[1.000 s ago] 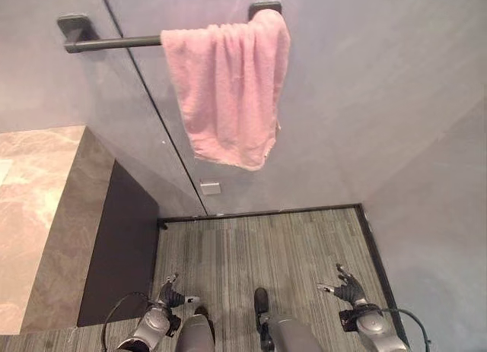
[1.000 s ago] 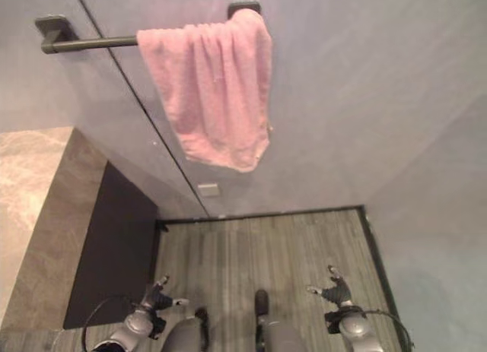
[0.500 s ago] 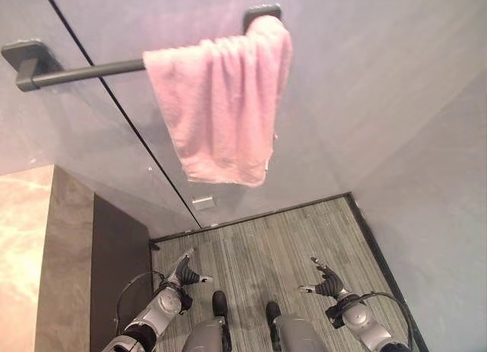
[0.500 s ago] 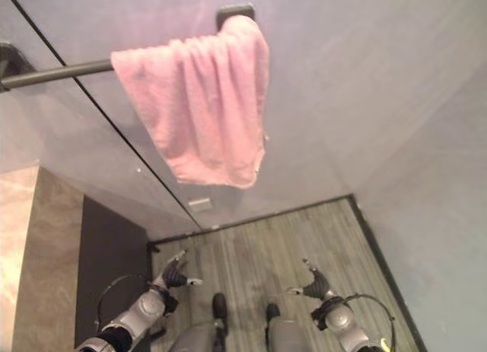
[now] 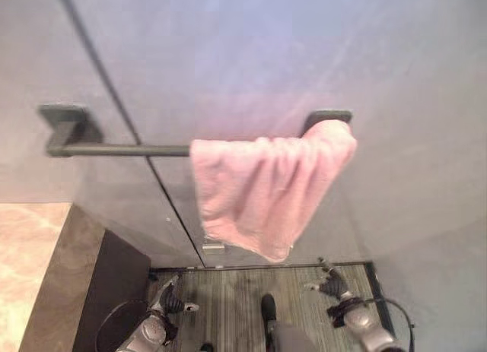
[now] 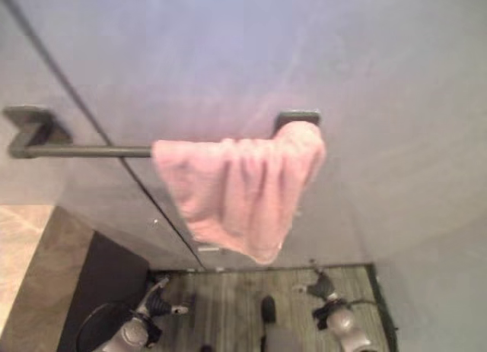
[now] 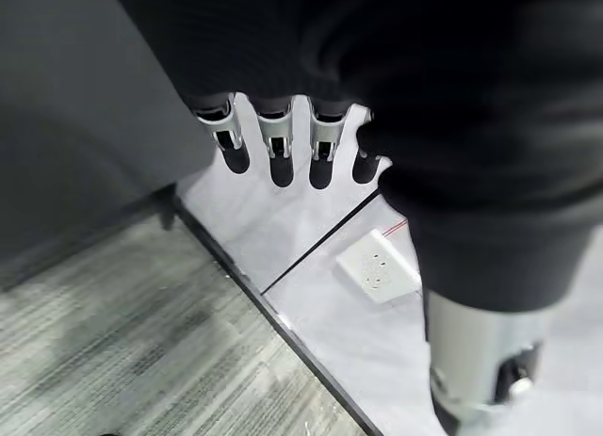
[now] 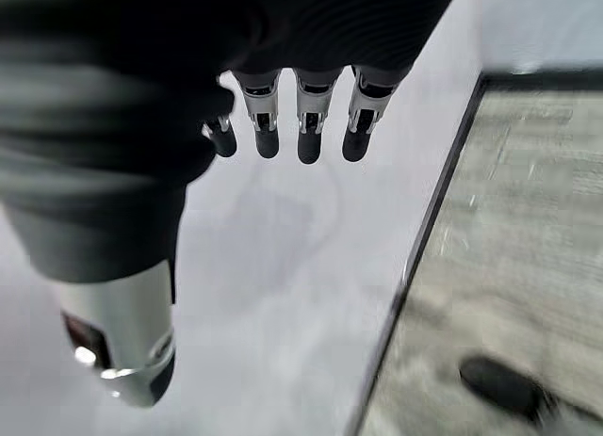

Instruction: Put brush and paste in cup on sink, flatten towel.

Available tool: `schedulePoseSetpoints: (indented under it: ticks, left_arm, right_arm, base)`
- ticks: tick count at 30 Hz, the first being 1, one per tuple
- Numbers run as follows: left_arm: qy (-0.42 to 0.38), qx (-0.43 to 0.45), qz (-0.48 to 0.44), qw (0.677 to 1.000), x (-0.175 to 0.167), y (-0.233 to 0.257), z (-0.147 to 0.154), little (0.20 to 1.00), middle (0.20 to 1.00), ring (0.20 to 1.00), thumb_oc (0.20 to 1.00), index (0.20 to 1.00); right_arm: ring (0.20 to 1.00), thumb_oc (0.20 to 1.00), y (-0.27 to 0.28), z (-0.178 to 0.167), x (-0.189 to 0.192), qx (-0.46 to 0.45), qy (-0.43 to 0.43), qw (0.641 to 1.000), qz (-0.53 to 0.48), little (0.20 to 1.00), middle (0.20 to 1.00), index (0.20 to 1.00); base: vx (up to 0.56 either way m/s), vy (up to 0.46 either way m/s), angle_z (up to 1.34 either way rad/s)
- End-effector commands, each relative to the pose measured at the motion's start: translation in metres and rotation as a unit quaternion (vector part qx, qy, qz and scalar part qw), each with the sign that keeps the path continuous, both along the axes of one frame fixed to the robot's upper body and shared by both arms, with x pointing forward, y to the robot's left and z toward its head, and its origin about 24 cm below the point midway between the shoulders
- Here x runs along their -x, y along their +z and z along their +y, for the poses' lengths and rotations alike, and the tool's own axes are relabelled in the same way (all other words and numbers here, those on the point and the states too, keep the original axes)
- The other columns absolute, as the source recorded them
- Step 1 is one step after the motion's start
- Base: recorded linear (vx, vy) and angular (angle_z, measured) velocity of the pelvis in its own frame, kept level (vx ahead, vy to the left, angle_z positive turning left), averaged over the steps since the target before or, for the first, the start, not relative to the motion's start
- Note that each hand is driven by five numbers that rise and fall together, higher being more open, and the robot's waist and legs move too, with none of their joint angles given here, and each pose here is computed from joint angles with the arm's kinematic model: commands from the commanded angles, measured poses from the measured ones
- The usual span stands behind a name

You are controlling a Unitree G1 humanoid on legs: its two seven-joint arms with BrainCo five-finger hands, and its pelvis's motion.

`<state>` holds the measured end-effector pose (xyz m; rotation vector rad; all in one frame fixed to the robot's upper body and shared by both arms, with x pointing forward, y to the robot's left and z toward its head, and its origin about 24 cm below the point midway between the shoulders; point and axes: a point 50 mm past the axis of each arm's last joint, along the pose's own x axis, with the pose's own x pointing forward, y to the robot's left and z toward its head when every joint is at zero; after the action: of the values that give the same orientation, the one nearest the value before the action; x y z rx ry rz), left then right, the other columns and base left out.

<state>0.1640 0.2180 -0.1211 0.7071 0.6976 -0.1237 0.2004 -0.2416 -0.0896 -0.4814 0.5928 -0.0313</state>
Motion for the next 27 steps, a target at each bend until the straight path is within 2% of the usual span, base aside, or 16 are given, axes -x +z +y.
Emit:
schedulePoseSetpoints:
  ticks: [1,7,9,16,21,25,27]
  left_arm:
    - [0.004,-0.007,-0.054,0.999,-0.023,0.018,0.012,1.000,1.000,1.000,1.000,1.000]
    - [0.021,-0.019,-0.076,0.997,-0.024,0.026,0.025,1.000,1.000,1.000,1.000,1.000]
    - [0.031,-0.020,-0.094,0.995,-0.025,0.033,0.032,1.000,1.000,1.000,1.000,1.000]
    - [0.016,-0.033,-0.108,0.993,-0.022,0.043,0.047,1.000,1.000,1.000,1.000,1.000]
    - [0.005,-0.033,-0.144,0.989,-0.022,0.066,0.064,1.000,1.000,1.000,1.000,1.000]
    - [0.015,0.001,-0.186,0.982,-0.020,0.091,0.078,1.000,1.000,1.000,1.000,1.000]
    - [-0.005,-0.006,-0.199,0.980,-0.018,0.103,0.084,1.000,1.000,1.000,1.000,1.000]
  right_arm:
    - [1.000,1.000,0.001,-0.004,0.007,-0.014,-0.030,0.999,-0.018,1.000,1.000,1.000]
    - [1.000,1.000,0.006,-0.008,0.006,-0.015,-0.037,0.999,-0.033,1.000,1.000,1.000]
    - [1.000,1.000,0.014,-0.009,0.004,-0.046,-0.051,0.996,-0.062,1.000,1.000,1.000]
    - [1.000,1.000,0.025,-0.023,0.005,-0.063,-0.063,0.992,-0.086,1.000,1.000,1.000]
    - [1.000,1.000,0.051,-0.034,-0.008,-0.083,-0.060,0.983,-0.149,1.000,1.000,1.000]
    - [1.000,1.000,0.071,-0.042,-0.011,-0.107,-0.045,0.976,-0.186,1.000,1.000,1.000]
    - [1.000,1.000,0.078,-0.049,-0.009,-0.118,-0.038,0.974,-0.192,1.000,1.000,1.000]
  base:
    - [0.07,-0.086,0.02]
    - [0.05,-0.053,-0.05]
    - [0.05,-0.013,0.03]
    - [0.03,0.015,0.01]
    - [0.01,0.057,0.00]
    - [-0.01,0.064,-0.03]
    - [-0.01,0.047,-0.09]
